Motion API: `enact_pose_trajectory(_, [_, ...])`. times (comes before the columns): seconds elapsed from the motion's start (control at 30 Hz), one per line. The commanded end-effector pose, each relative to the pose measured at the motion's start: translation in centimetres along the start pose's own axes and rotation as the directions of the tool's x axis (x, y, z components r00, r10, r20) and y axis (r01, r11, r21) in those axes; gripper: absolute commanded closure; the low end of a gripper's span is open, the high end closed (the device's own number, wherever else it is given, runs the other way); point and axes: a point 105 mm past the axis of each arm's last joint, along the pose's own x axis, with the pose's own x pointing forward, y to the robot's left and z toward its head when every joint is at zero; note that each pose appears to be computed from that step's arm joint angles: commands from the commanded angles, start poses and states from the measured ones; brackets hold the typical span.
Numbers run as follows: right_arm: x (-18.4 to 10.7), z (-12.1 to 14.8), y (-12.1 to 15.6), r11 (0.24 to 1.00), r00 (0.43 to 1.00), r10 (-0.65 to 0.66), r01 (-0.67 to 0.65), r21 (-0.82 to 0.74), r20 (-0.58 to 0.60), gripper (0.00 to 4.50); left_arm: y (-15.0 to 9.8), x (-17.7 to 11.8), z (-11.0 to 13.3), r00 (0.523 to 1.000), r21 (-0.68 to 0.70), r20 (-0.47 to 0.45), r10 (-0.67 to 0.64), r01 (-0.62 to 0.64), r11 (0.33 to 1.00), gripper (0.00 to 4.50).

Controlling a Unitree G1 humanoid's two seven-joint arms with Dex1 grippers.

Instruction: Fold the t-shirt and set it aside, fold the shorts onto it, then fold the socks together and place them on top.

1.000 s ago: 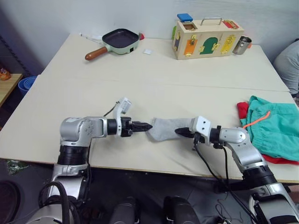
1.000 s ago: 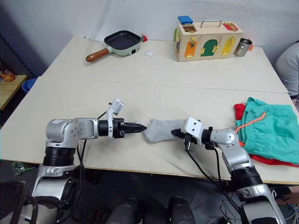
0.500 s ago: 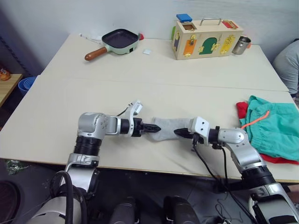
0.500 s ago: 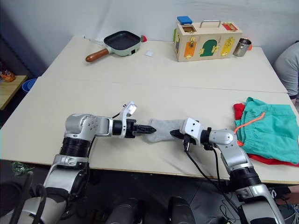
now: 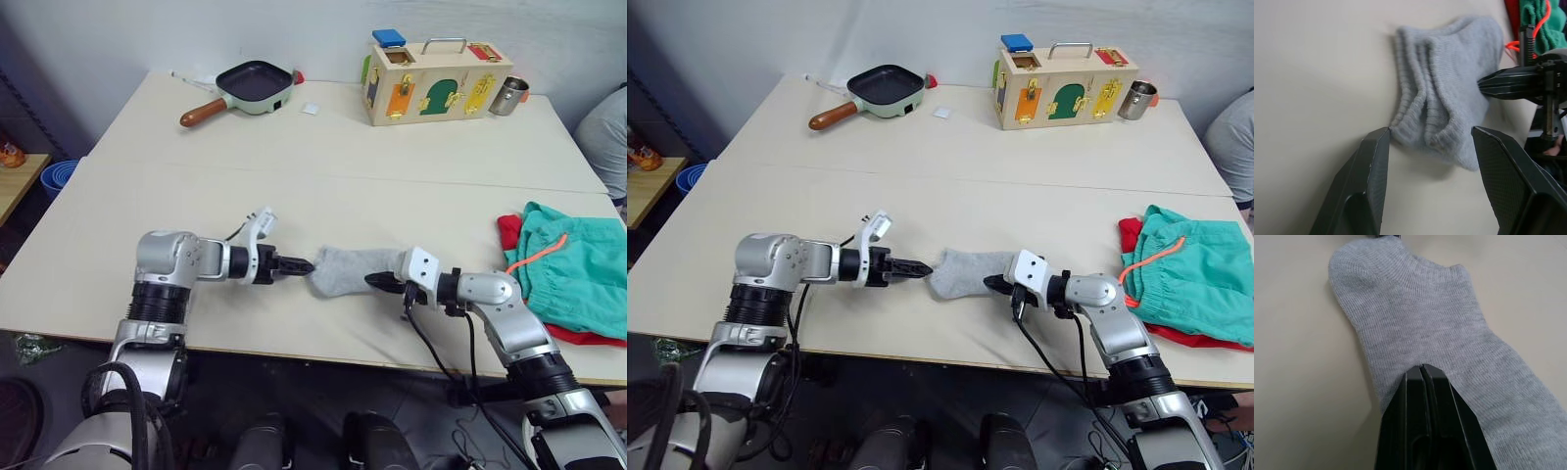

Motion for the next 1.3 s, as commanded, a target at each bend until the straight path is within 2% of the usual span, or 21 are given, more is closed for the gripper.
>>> enact_pose_trajectory(0.03, [0.2,0.1,0.2,1.000,1.000,0.014,-0.014,0.002,0.000,4.50,-1.0,0.7,0.9,0.998,-0.003,0.024,-0.053,0.053,0.999,1.74])
enact_pose_trajectory(0.17, [0.2,0.1,0.2,1.000,1.000,0.016,-0.016,0.000,-0.001,4.50,-1.4,1.4,1.7,0.995,-0.041,0.063,-0.079,0.082,0.996,1.74])
enact_pose_trajectory(0.2, [0.1,0.1,0.3,1.000,1.000,0.016,-0.016,0.002,-0.002,4.50,-1.2,1.4,1.9,0.995,-0.044,0.077,-0.071,0.075,0.996,1.92])
enact_pose_trajectory(0.27, [0.1,0.0,0.3,1.000,1.000,0.017,-0.017,0.003,-0.003,4.50,-1.1,1.4,2.1,0.994,-0.047,0.088,-0.062,0.066,0.997,2.34])
enact_pose_trajectory(0.5, [0.2,-0.1,0.7,1.000,1.000,0.017,-0.017,0.017,-0.002,4.50,-2.0,1.8,2.5,0.989,-0.038,0.115,-0.097,0.102,0.994,4.49])
enact_pose_trajectory(0.73, [0.2,-0.1,0.8,1.000,1.000,0.013,-0.013,0.026,-0.004,4.50,-2.2,1.6,2.7,0.987,-0.006,0.128,-0.097,0.099,0.995,4.49])
enact_pose_trajectory(0.87, [0.1,-0.1,0.8,0.999,1.000,0.010,-0.010,0.031,-0.004,4.50,-1.4,0.7,2.8,0.988,0.099,0.146,-0.057,0.043,0.994,4.49])
enact_pose_trajectory(1.07, [0.0,0.1,0.8,0.999,1.000,0.002,-0.003,0.046,0.018,4.50,1.1,-2.0,1.6,0.992,0.224,0.118,0.054,-0.080,0.971,2.79])
enact_pose_trajectory(1.17, [-0.4,0.7,1.2,0.998,0.997,0.019,-0.023,0.054,0.069,4.50,2.7,-3.8,2.4,0.977,0.273,0.181,0.114,-0.162,0.948,1.88])
enact_pose_trajectory(1.2, [-0.9,1.6,1.1,0.996,0.992,0.013,-0.024,0.088,0.127,4.50,3.0,-4.9,3.2,0.967,0.330,0.225,0.120,-0.191,0.925,1.88])
enact_pose_trajectory(1.27, [-2.6,3.2,0.9,0.982,0.970,-0.015,-0.031,0.186,0.245,4.50,1.7,-5.9,4.6,0.958,0.484,0.284,0.027,-0.168,0.859,1.88])
enact_pose_trajectory(1.3, [-3.3,3.5,0.7,0.972,0.963,-0.040,-0.025,0.234,0.268,4.50,0.6,-5.9,4.8,0.958,0.546,0.281,-0.047,-0.120,0.829,1.88])
